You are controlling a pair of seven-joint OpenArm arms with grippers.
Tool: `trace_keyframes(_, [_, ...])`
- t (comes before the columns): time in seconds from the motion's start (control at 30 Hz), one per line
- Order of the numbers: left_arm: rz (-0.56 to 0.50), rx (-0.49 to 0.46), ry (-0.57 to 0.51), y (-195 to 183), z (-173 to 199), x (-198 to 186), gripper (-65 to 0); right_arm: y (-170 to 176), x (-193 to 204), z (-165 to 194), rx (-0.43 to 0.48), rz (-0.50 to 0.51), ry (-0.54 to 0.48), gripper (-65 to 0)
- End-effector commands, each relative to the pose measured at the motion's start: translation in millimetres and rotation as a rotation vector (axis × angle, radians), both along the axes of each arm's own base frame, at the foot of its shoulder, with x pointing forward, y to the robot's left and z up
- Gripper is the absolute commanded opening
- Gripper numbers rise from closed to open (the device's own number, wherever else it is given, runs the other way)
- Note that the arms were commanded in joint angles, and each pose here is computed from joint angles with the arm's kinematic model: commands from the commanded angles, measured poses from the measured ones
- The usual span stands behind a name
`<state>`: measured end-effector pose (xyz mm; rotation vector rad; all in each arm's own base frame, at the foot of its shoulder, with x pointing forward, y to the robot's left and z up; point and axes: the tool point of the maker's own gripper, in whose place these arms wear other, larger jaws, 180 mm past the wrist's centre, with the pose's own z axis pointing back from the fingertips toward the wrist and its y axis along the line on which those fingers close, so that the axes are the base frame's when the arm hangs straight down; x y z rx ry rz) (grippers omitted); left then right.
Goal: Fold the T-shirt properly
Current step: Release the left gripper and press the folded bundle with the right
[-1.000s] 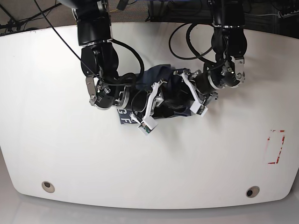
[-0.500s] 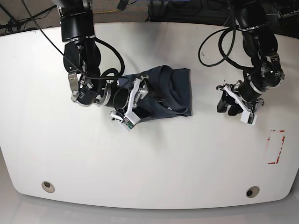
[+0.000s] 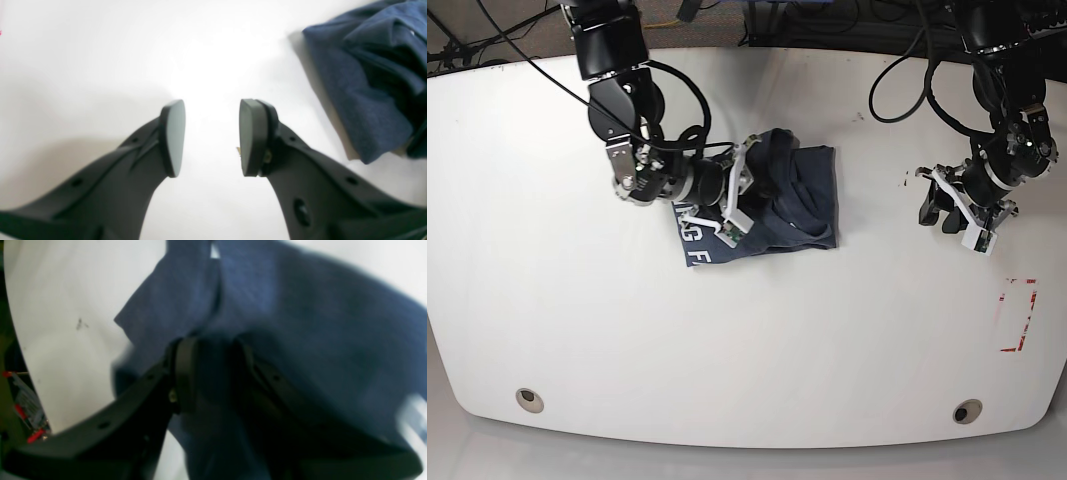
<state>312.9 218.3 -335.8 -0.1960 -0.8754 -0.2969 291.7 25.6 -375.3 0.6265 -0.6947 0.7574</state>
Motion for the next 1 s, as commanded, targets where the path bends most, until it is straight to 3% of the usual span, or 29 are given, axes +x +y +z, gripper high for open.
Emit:
trace_keyframes(0.0, [-0.028,0.010,-0.088,-5,26,5,-40.6,16,7,1,0.039,0.002,-0.022,-48.8])
trace_keyframes(0.1, [-0.053,-0.002,-0.107,-20,31,3,-40.6,18,7,-11,0.035,-0.008,-0.003,-48.8])
trace_keyframes(0.23, [-0.134,0.001,-0.148,-50,45,2,-40.6,21,19,19,0.075,-0.002,-0.055,-49.0])
trace_keyframes(0.47, [-0.291,-0.069,-0.148,-120,44,-8,-40.6,-39,56,67,0.039,-0.094,-0.160,-49.0])
trace_keyframes(0.77, [-0.378,-0.221,-0.130,-195,41,-21,-40.6,-84,99,54,-0.030,-0.158,-0.126,-49.0])
trace_keyframes(0.97, [-0.384,-0.176,-0.009,-220,-3,-25,-40.6,-89,120,36,-0.056,-0.182,-0.114,-49.0])
